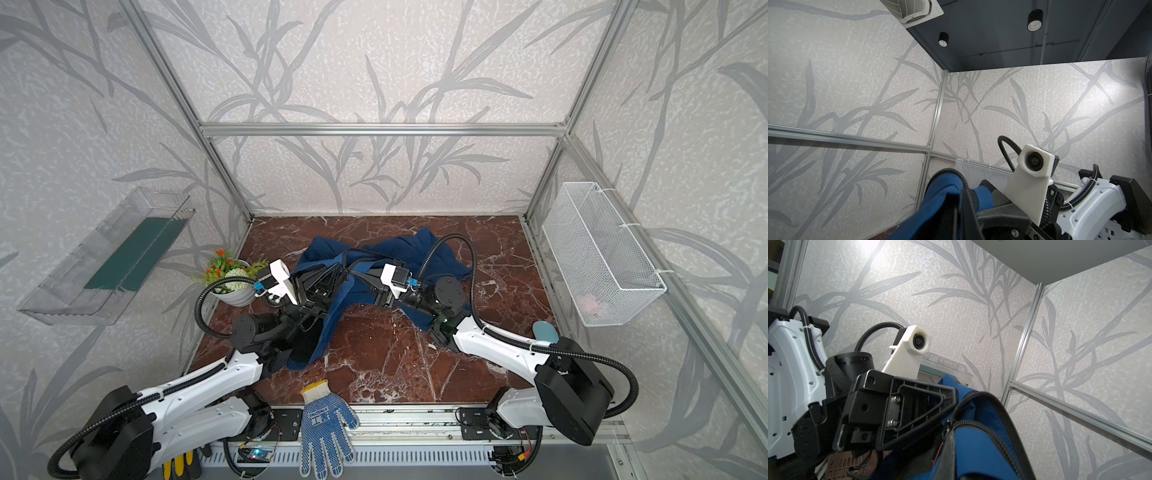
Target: Zip up the jacket
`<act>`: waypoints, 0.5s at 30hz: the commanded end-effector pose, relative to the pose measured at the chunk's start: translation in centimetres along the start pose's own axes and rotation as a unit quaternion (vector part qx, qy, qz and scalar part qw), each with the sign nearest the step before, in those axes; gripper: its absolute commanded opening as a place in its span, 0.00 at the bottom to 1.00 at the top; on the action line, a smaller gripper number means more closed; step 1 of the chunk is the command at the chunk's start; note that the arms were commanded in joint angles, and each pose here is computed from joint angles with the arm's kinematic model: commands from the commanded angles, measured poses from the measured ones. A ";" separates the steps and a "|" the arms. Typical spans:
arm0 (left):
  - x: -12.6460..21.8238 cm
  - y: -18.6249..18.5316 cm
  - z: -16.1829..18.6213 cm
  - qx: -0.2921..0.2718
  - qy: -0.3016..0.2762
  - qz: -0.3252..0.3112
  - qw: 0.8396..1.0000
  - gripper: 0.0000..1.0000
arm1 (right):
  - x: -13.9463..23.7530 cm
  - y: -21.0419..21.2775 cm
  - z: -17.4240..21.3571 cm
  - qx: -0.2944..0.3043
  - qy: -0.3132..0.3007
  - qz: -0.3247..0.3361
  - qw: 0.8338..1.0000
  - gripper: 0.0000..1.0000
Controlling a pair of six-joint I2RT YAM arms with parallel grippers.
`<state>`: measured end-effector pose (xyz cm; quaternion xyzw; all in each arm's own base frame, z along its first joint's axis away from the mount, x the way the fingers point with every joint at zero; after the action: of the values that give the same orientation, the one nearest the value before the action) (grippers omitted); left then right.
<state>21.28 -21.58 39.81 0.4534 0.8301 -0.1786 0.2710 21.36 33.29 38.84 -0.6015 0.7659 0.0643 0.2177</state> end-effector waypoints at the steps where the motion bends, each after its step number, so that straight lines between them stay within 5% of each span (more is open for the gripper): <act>1: -0.7 -0.7 -2.5 -0.016 -0.042 0.015 0.999 0.00 | -0.3 0.0 -5.6 0.021 -0.090 -0.007 0.996 0.00; 15: -0.3 -0.7 -2.7 -0.046 -0.046 0.004 0.998 0.00 | -0.4 -0.9 -5.1 0.003 -0.111 0.021 0.994 0.00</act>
<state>21.20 -21.39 40.30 0.4426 0.8325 -0.1702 0.2866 21.84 33.28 39.35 -0.5999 0.7621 0.1058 0.2191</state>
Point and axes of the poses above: each gripper's point midway between its finger pads, its own x axis back along the fingers, its own y axis along the line the jaws close on, z = x × y, the point moved 1 cm from there along x, back along the fingers, and after that the axes turned 9 degrees about -x, right-handed, at the moved point
